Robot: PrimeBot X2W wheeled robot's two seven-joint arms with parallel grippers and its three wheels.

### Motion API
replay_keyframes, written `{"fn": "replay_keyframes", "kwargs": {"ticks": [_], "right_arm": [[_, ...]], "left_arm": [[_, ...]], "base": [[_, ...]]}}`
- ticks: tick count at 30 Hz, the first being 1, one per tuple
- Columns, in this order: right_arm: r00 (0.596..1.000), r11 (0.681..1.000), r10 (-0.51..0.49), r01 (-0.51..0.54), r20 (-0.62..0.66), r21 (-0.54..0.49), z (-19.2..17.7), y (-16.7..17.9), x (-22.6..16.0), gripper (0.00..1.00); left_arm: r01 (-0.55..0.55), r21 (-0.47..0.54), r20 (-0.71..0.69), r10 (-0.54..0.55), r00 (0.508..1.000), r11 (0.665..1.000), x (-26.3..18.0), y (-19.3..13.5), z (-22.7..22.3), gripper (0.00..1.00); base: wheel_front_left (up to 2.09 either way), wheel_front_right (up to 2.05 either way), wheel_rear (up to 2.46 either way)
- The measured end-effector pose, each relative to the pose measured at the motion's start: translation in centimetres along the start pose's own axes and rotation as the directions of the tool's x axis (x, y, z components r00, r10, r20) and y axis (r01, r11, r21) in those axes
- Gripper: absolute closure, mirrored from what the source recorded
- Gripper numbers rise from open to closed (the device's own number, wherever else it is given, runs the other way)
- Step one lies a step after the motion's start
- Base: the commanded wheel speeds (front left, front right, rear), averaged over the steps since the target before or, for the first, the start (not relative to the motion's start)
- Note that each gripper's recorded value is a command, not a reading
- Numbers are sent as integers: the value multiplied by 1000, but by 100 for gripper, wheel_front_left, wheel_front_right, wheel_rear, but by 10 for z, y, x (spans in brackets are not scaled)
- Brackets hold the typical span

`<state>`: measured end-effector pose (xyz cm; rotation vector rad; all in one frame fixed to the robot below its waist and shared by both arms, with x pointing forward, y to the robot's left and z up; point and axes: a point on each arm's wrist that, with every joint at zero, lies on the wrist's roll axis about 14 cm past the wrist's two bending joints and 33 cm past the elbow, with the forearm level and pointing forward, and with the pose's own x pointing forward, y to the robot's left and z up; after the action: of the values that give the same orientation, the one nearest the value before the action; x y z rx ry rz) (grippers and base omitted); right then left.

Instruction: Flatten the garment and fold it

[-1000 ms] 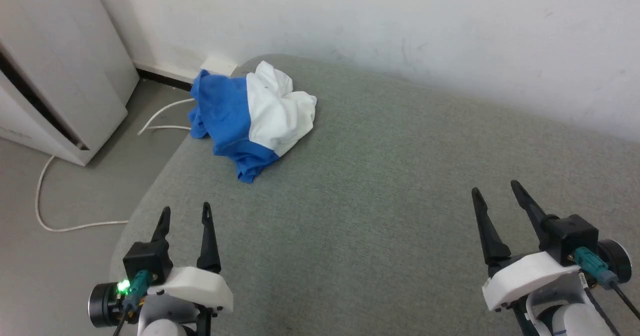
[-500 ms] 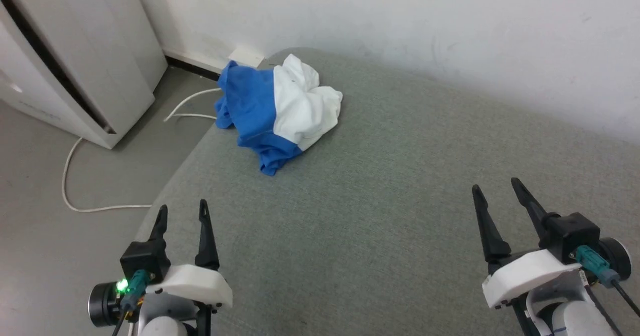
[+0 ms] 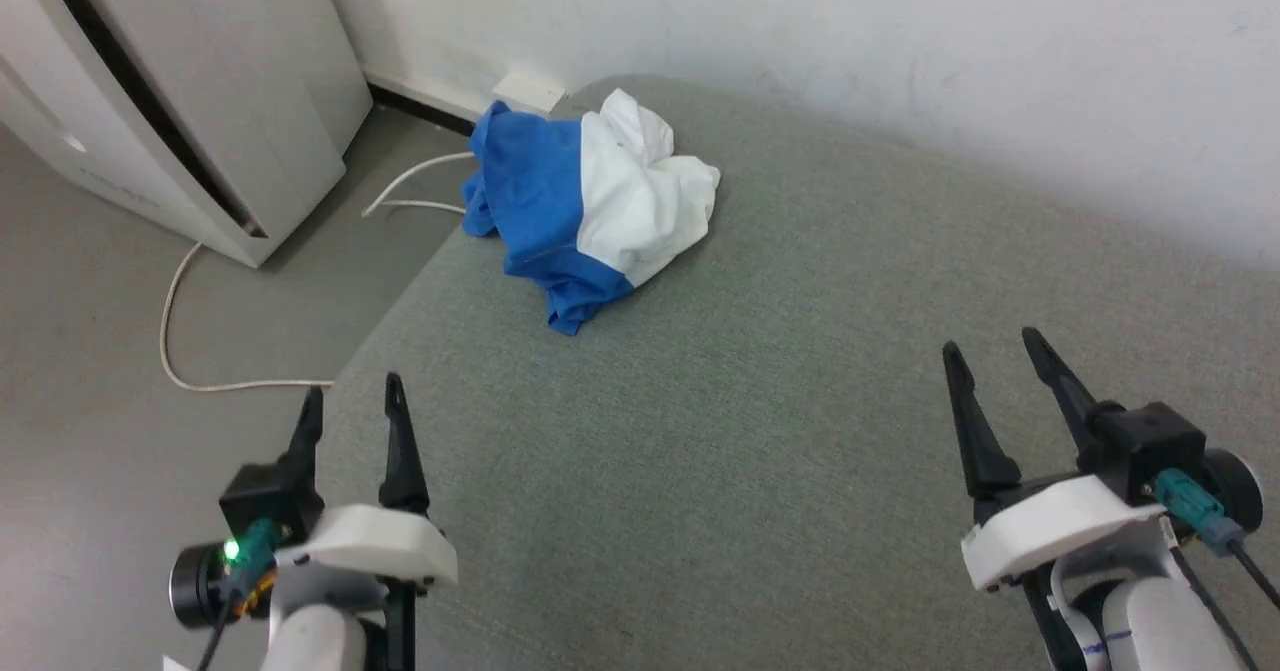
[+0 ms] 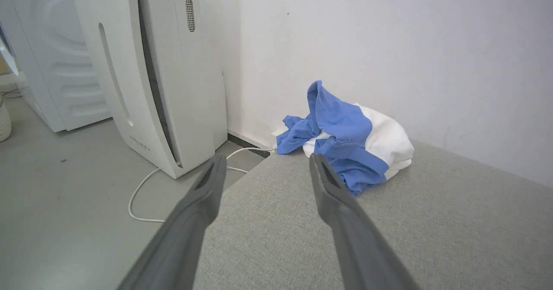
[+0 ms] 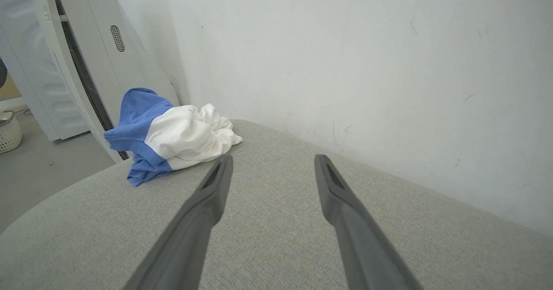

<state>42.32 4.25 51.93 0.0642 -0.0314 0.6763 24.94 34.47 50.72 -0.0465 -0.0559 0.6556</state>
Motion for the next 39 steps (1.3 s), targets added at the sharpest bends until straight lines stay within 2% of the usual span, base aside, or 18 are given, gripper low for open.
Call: {"fn": "replay_keyframes", "kwargs": {"ticks": [5,12,16,21,24,29,34,37,38,39], "right_arm": [[1000,1000,13,-13,25,1,5,-1,16,0],[999,1000,17,-18,51,22,0,-11,40,0],[999,999,-23,21,44,39,-14,-32,47,0],[996,994,-92,91,19,60,-37,-63,43,0],[989,987,-147,146,8,69,-47,-85,36,0],[972,970,-229,232,-54,77,-74,-114,14,0],[947,949,-302,310,-106,66,-93,-139,-7,0],[934,938,-333,342,-130,56,-100,-149,-18,0],[930,935,-341,351,-135,56,-101,-151,-21,0],[928,933,-346,356,-138,57,-102,-152,-23,0]], "left_arm": [[36,-39,40,-35,999,999,30,-11,18,0],[98,-60,51,-95,994,993,110,-32,56,0],[147,-31,-41,-148,988,989,155,-53,53,0],[188,-82,-220,-202,954,979,195,-84,18,0],[175,-101,-389,-201,899,979,205,-94,-23,0],[120,-149,-634,-188,750,981,202,-108,-93,0],[91,-175,-781,-195,594,980,189,-128,-139,0],[98,-161,-811,-188,555,982,188,-133,-146,0],[105,-156,-816,-188,547,982,187,-134,-146,28],[114,-147,-815,-186,549,983,187,-133,-144,67]], "base": [[0,0,0],[0,0,0],[0,0,0],[0,0,0],[0,0,0],[0,0,0],[0,0,0],[0,0,0],[0,0,0],[0,0,0]]}}
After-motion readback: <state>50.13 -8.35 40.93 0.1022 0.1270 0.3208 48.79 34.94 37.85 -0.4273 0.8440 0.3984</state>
